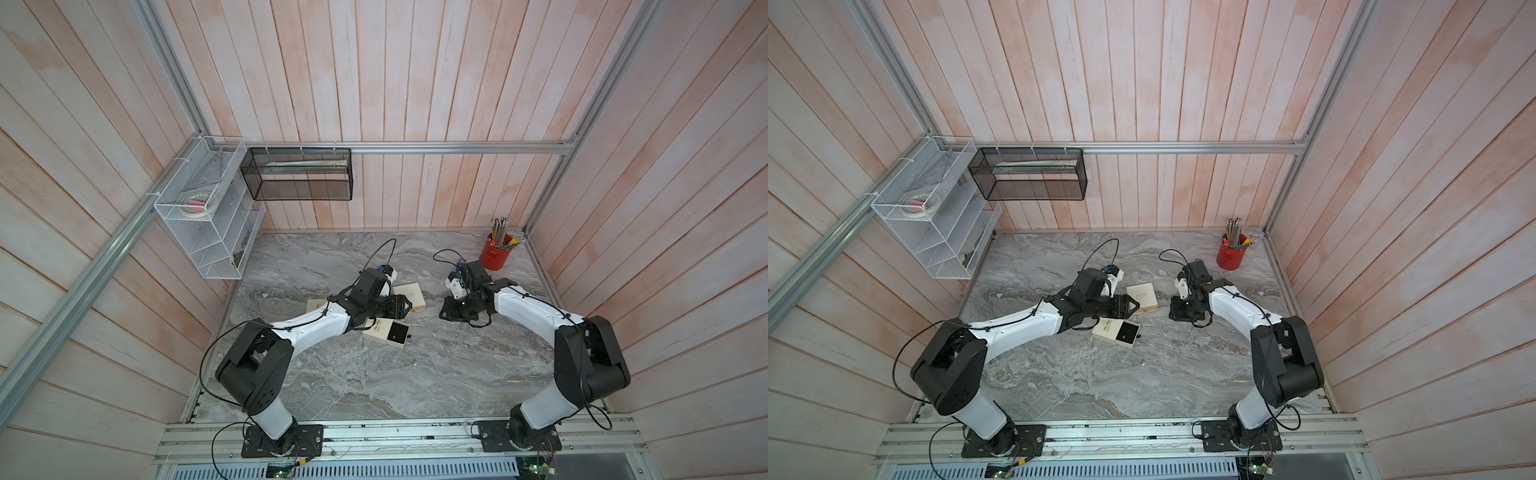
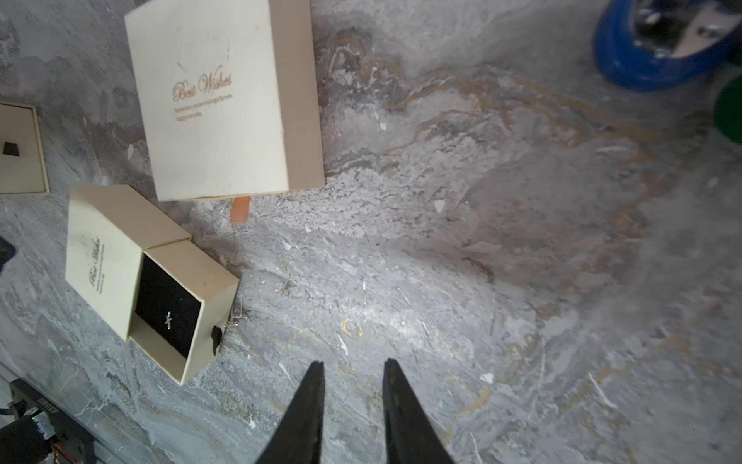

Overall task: Place the earrings into the drawer-style jewelry box
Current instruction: Pick up the earring from the center of the board.

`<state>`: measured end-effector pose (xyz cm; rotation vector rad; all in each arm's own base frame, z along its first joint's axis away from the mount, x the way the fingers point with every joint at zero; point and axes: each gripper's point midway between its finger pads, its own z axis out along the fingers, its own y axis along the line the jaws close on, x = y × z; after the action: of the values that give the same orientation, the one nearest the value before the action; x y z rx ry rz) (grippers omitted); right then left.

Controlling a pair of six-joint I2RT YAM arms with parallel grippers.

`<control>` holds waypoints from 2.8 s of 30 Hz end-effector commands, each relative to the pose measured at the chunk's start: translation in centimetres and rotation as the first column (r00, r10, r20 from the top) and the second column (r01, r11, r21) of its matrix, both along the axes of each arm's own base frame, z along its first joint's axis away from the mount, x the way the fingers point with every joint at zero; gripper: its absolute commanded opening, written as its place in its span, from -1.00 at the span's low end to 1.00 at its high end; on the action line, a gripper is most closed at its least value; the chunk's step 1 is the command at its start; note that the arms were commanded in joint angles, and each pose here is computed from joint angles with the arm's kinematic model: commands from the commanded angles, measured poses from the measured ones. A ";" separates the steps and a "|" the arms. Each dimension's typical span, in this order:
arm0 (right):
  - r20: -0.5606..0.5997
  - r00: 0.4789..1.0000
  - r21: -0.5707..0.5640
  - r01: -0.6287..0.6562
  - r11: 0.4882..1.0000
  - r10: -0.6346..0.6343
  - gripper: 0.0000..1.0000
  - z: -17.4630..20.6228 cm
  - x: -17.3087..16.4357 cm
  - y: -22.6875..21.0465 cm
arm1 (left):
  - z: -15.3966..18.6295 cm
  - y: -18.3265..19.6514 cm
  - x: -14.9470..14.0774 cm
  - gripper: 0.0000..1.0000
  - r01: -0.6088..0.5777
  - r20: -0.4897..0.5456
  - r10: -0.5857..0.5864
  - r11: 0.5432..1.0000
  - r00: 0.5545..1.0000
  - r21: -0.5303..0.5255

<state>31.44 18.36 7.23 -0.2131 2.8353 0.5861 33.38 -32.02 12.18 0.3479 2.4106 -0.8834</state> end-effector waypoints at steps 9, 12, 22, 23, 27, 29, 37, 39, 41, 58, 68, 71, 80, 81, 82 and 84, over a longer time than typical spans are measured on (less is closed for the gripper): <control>-0.043 0.972 -0.093 -0.234 0.968 0.231 -0.54 -1.7 0.4 3.7 | -0.1 3.0 1.9 0.38 -0.124 0.055 0.127 0.990 0.990 -0.062; -0.073 0.968 -0.082 -0.246 0.966 0.240 -0.54 -1.6 0.2 4.3 | 0.1 3.2 1.5 0.39 -0.123 0.056 0.128 0.990 0.990 -0.075; -0.138 0.947 -0.052 -0.299 0.953 0.290 -0.55 -2.5 -1.2 6.8 | -0.6 4.7 0.9 0.61 -0.159 0.073 0.161 0.986 0.984 -0.042; -0.143 0.946 -0.056 -0.301 0.952 0.291 -0.56 -2.7 -1.3 6.9 | -0.6 4.7 0.8 0.61 -0.157 0.072 0.160 0.987 0.985 -0.041; -0.157 0.947 -0.068 -0.294 0.953 0.281 -0.59 -3.2 -1.3 6.8 | -0.7 5.0 0.5 0.61 -0.156 0.073 0.158 0.987 0.985 -0.039; -0.171 0.946 -0.076 -0.292 0.954 0.276 -0.61 -3.6 -1.5 6.6 | -0.8 5.1 0.5 0.61 -0.157 0.072 0.160 0.987 0.985 -0.038; -0.200 0.944 -0.096 -0.286 0.953 0.263 -0.61 -4.6 -1.8 6.2 | -0.8 5.2 0.4 0.61 -0.154 0.072 0.156 0.987 0.985 -0.039; -0.204 0.943 -0.101 -0.287 0.953 0.262 -0.62 -4.8 -1.8 6.1 | -0.9 5.2 0.3 0.61 -0.152 0.070 0.154 0.988 0.986 -0.038; -0.207 0.943 -0.106 -0.286 0.952 0.261 -0.63 -5.0 -1.8 6.0 | -0.9 5.2 0.3 0.61 -0.151 0.070 0.153 0.988 0.986 -0.037; -0.217 0.943 -0.112 -0.280 0.953 0.252 -0.82 -5.4 -1.8 5.9 | -1.4 5.1 0.4 0.60 -0.143 0.065 0.145 0.989 0.987 -0.033; -0.183 0.957 -0.095 -0.243 0.965 0.223 -1.00 -4.1 -1.4 6.1 | -1.1 5.9 0.5 0.60 -0.163 0.074 0.165 0.986 0.984 -0.027; -0.160 0.968 -0.088 -0.209 0.974 0.193 -1.00 -3.3 -1.2 6.0 | -1.0 6.6 0.5 0.60 -0.178 0.071 0.180 0.983 0.981 -0.034; -0.157 0.984 0.205 -0.050 0.977 0.083 -1.00 0.2 -1.9 8.6 | -0.4 6.8 -0.9 0.55 -0.118 0.043 0.121 0.991 0.992 -0.069; -0.160 0.984 0.273 -0.036 0.961 0.082 -1.00 0.9 -2.1 9.4 | -0.3 6.6 -1.1 0.52 -0.102 0.041 0.106 0.992 0.994 -0.079; -0.159 0.984 0.327 -0.025 0.945 0.081 -1.00 1.5 -2.1 10.0 | -0.1 6.5 -1.3 0.50 -0.091 0.038 0.094 0.992 0.995 -0.086; -0.167 0.982 0.434 -0.011 0.901 0.092 -1.00 2.7 -2.5 11.3 | 0.0 6.4 -1.7 0.43 -0.076 0.035 0.080 0.992 0.996 -0.103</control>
<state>28.79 26.58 6.88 -0.2205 2.9079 0.9565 32.86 -25.48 12.17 0.1797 2.3161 -0.8975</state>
